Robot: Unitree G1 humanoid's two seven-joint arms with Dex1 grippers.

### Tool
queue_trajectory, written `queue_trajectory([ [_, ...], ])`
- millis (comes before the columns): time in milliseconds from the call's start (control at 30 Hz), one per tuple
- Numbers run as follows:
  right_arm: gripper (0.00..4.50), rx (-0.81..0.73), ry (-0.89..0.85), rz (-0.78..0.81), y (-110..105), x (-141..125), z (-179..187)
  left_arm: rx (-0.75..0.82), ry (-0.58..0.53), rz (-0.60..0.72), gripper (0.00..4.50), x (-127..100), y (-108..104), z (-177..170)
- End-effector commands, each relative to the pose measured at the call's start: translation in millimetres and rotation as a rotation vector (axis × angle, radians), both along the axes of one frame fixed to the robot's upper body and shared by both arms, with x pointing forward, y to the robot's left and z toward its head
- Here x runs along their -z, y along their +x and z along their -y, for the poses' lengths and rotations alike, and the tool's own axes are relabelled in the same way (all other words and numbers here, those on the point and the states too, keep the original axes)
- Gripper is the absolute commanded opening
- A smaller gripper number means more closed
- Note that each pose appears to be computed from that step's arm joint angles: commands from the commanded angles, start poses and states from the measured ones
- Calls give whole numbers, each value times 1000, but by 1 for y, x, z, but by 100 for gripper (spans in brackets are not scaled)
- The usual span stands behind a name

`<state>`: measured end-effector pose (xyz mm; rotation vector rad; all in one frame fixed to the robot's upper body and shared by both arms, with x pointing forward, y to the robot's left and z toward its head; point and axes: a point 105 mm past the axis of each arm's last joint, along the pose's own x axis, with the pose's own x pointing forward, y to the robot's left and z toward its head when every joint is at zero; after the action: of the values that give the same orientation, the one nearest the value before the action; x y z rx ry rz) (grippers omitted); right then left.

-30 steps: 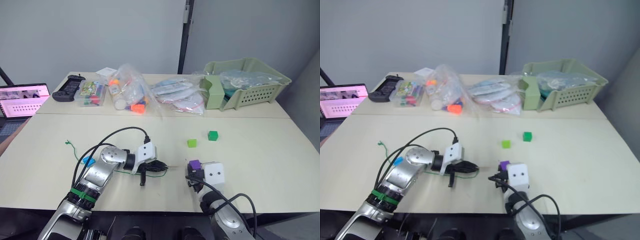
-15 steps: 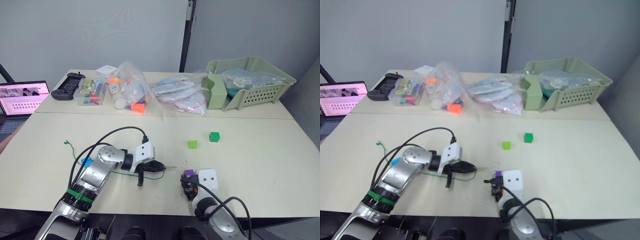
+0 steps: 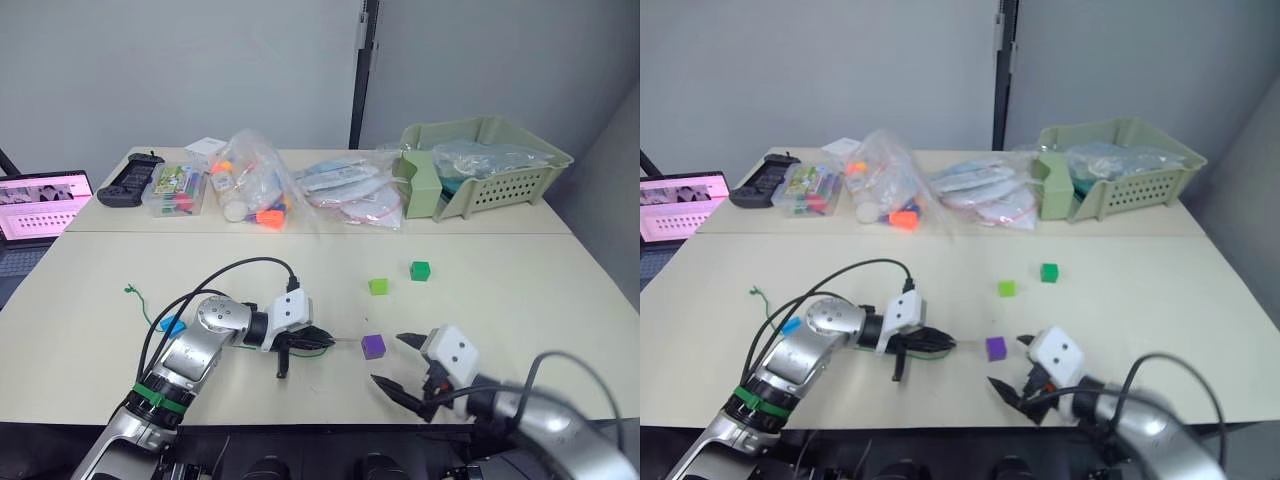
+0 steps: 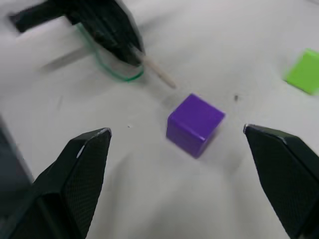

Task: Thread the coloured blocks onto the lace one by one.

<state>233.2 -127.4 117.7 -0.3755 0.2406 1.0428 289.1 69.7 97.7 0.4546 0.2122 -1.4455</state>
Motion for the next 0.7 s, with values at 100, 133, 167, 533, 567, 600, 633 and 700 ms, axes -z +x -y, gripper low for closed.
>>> queue_trajectory([
  [100,449,-243,-80,15,29,-3,1,16,-10,22,0,-10,-7,-3],
  [133,449,-263,-97,12,34,-1,2,13,-9,22,0,-10,-7,-4],
  [167,449,-291,-123,2,38,4,4,6,-7,24,0,-11,-8,-6],
  [533,399,-384,-140,20,59,16,1,-46,-10,23,0,-10,-15,-8],
  [567,381,-386,-133,18,58,16,0,-51,-11,24,0,-10,-15,-7],
  [600,345,-388,-128,16,57,17,0,-53,-12,25,0,-10,-15,-6],
  [633,311,-389,-125,15,56,17,0,-55,-12,27,0,-10,-15,-5],
  [700,242,-391,-123,10,53,19,0,-55,-15,27,0,-10,-15,-3],
])
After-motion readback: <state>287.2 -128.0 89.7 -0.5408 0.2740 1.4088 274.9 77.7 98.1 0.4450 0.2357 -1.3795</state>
